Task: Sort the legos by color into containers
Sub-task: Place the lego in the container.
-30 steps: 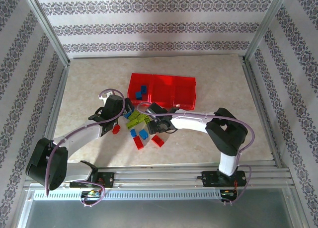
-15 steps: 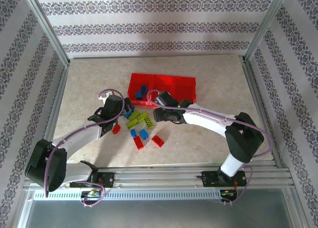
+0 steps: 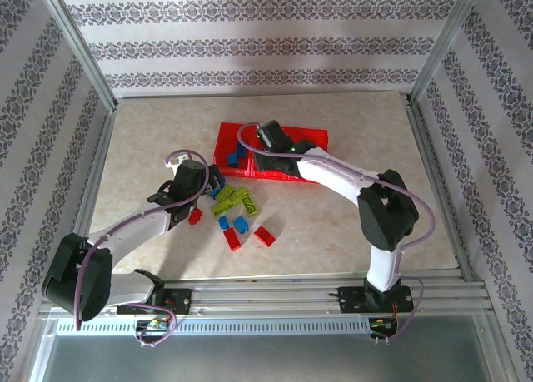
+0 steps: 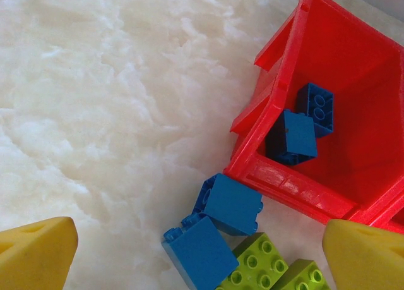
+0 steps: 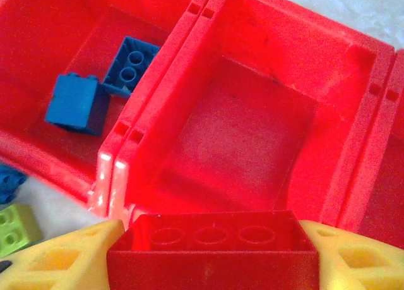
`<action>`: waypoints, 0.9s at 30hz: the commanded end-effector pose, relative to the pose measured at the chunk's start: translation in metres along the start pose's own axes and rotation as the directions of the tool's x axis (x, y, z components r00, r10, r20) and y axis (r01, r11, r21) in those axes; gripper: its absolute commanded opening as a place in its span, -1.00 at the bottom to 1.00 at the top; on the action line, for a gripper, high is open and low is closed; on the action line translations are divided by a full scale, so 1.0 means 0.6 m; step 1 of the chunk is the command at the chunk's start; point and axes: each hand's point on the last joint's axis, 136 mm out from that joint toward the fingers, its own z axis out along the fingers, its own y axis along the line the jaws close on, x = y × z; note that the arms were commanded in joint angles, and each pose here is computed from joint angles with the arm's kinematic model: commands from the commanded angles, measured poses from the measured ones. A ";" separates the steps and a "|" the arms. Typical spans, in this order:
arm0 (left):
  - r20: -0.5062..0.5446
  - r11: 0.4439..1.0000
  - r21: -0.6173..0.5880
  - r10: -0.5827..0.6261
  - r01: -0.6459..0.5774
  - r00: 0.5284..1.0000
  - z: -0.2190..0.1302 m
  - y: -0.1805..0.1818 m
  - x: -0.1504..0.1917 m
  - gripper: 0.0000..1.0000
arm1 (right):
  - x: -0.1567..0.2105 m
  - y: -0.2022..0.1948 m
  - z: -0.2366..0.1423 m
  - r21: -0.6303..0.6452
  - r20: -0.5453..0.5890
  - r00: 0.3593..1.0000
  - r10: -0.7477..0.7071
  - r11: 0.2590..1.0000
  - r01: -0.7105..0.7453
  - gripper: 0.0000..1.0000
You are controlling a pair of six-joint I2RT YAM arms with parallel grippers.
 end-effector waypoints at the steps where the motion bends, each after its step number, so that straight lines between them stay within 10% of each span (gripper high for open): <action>1: 0.014 1.000 0.006 -0.005 0.005 1.000 -0.006 0.001 -0.011 0.99 | -0.023 -0.009 0.011 0.037 0.017 0.998 -0.062 0.997 0.061 0.05; 27: 0.001 1.000 0.014 -0.009 0.009 1.000 -0.004 -0.004 -0.014 0.99 | -0.017 -0.023 0.042 0.068 -0.013 0.995 -0.099 0.993 0.100 0.59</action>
